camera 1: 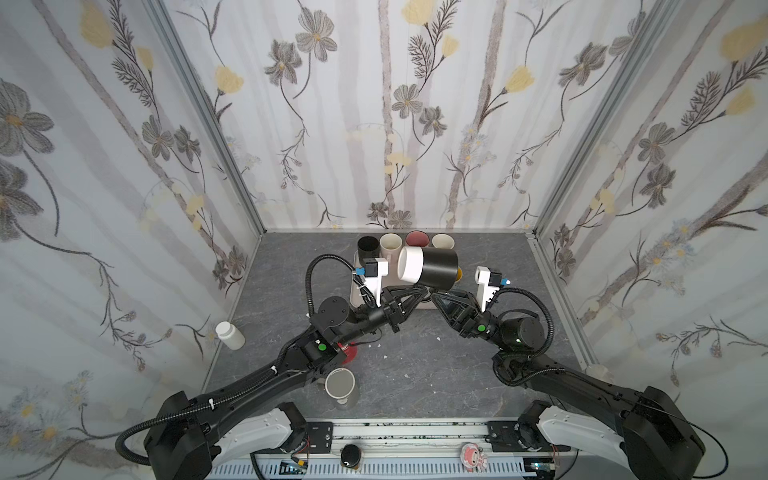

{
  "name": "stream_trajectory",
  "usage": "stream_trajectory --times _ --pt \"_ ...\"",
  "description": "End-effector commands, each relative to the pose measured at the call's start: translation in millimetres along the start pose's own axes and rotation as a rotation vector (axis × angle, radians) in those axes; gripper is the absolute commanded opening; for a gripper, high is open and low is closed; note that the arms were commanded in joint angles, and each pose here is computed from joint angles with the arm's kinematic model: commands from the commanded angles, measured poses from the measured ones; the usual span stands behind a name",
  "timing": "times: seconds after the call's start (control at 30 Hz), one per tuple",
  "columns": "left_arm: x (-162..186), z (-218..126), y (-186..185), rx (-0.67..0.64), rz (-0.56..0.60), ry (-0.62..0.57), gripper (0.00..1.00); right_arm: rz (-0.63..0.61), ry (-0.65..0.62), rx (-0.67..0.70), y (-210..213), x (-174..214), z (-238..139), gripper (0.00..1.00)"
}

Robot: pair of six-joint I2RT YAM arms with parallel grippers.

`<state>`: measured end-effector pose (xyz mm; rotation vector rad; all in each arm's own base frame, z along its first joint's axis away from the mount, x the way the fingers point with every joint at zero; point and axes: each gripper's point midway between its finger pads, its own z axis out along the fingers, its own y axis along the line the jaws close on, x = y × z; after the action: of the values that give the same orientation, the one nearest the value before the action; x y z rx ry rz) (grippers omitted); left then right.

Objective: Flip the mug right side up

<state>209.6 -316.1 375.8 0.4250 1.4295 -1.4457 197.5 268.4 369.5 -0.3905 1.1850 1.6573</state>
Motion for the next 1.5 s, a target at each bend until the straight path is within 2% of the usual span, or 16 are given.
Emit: stream_trajectory --times 0.0,0.13,0.27,0.33,0.37,0.47,0.5,0.57,0.63,0.73,0.83,0.93,1.07,1.17,1.3,1.47 --pt "-19 1 -18 0.079 0.02 -0.069 0.0 -0.016 -0.042 -0.068 17 -13 2 0.28" --pt "-15 3 -16 0.08 0.011 -0.057 0.0 -0.01 -0.035 -0.071 17 -12 5 0.23" --pt "-14 2 -13 0.066 0.002 -0.058 0.0 -0.01 -0.043 -0.057 14 -13 6 0.0" --pt "-15 2 -9 0.038 -0.004 -0.063 0.0 -0.013 -0.052 -0.023 9 -14 4 0.0" --pt "-15 0 -5 0.014 -0.005 -0.066 0.1 -0.016 -0.052 0.006 5 -15 4 0.0" --pt "-17 -6 8 -0.067 -0.007 -0.09 0.65 -0.026 -0.057 0.111 -10 -17 1 0.0" --pt "-16 -9 13 -0.094 -0.008 -0.095 0.76 -0.034 -0.059 0.149 -15 -19 0 0.0" --pt "-16 -14 21 -0.136 -0.011 -0.105 0.88 -0.047 -0.061 0.245 -29 -21 -6 0.0" --pt "-12 -17 27 -0.168 -0.016 -0.099 0.94 -0.055 -0.061 0.361 -45 -22 -13 0.0" --pt "-11 -25 35 -0.221 -0.023 -0.103 1.0 -0.072 -0.051 0.542 -71 -24 -29 0.0" --pt "-15 -38 44 -0.296 -0.008 -0.129 1.0 -0.112 0.03 0.726 -99 -19 -41 0.0" --pt "-18 -52 47 -0.331 0.01 -0.158 1.0 -0.148 0.155 0.885 -128 -4 -48 0.0" --pt "-20 -68 52 -0.372 0.027 -0.194 1.0 -0.26 0.352 1.102 -164 20 -53 0.0" --pt "-22 -76 53 -0.387 0.04 -0.213 1.0 -0.325 0.49 1.182 -184 42 -52 0.0" --pt "-23 -82 53 -0.395 0.051 -0.217 1.0 -0.352 0.642 1.268 -215 66 -54 0.0" --pt "-22 -87 55 -0.41 0.061 -0.216 1.0 -0.419 0.781 1.361 -250 86 -63 0.0"
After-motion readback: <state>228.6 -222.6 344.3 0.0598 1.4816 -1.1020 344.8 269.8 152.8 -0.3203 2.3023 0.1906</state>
